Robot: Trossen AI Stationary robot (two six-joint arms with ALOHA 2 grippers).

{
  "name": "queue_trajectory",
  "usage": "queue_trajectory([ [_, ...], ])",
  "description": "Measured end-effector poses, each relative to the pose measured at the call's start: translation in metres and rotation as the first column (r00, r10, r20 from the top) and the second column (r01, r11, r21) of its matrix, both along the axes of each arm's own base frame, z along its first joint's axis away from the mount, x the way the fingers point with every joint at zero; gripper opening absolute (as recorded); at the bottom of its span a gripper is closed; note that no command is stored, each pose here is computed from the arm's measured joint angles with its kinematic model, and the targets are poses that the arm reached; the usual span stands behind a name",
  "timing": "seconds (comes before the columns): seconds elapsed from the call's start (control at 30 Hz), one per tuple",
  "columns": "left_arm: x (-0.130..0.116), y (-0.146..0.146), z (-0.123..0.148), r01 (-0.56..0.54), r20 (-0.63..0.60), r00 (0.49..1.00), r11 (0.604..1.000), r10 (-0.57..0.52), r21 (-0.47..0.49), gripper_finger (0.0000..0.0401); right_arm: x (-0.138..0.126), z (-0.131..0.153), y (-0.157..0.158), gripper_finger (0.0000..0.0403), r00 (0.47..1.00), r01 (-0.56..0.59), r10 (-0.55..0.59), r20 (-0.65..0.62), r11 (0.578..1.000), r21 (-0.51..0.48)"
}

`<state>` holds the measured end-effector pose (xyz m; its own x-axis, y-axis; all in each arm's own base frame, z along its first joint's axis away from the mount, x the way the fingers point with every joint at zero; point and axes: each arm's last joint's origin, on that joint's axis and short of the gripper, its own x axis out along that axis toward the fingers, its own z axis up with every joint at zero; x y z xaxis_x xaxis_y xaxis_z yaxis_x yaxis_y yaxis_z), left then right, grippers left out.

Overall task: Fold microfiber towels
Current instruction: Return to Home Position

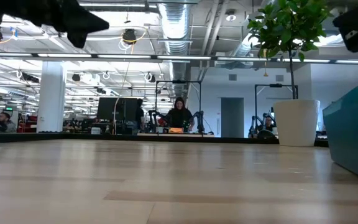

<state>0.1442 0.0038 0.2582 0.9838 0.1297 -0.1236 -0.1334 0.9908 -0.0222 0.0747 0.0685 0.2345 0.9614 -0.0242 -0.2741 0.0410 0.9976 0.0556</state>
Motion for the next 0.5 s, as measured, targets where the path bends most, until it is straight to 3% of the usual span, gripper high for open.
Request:
queue_trajectory([
  [0.23,0.001,0.009,-0.019,-0.035,-0.007,0.999,0.999,0.035,-0.005,0.0000,-0.001,-0.029,0.005,0.0007,0.971,-0.224,0.225,0.081,0.974,-0.014],
  [0.5,0.001,0.014,-0.018,-0.012,0.002,1.000,0.999,0.012,0.034,0.0000,0.000,-0.068,0.001,0.0008,0.949,-0.281,0.289,0.124,0.956,-0.081],
])
